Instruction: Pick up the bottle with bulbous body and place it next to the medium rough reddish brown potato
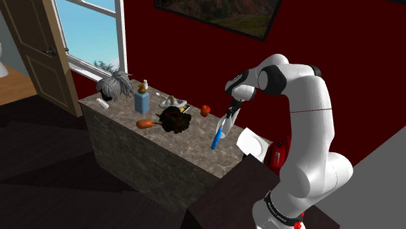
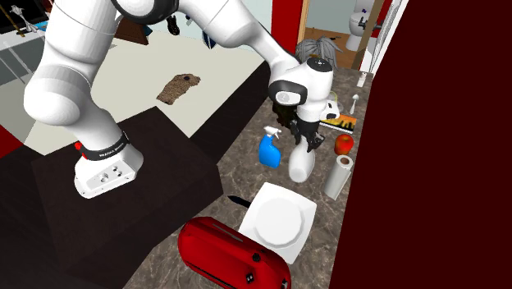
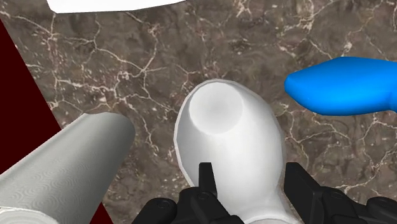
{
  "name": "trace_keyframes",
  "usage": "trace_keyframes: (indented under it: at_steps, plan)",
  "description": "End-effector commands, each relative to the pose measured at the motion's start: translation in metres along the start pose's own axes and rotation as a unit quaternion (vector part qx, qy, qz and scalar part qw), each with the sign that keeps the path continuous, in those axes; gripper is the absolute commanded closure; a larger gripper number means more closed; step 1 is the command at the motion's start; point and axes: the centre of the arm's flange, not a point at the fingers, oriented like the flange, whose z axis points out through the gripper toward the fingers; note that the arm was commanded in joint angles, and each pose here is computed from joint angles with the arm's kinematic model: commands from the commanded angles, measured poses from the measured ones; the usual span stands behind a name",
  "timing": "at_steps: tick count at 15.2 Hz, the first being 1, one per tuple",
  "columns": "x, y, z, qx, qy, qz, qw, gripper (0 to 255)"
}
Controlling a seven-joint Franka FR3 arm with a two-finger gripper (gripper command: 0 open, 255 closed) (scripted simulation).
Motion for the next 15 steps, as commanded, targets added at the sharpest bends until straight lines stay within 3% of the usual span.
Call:
trace_keyframes:
  at_steps: [1, 15]
  plan:
    - [0.0, 0.0, 0.0, 0.0, 0.0, 0.0, 1.0, 255]
    - [0.004, 0.0, -0.063, 0.0, 0.0, 0.0, 1.0, 255]
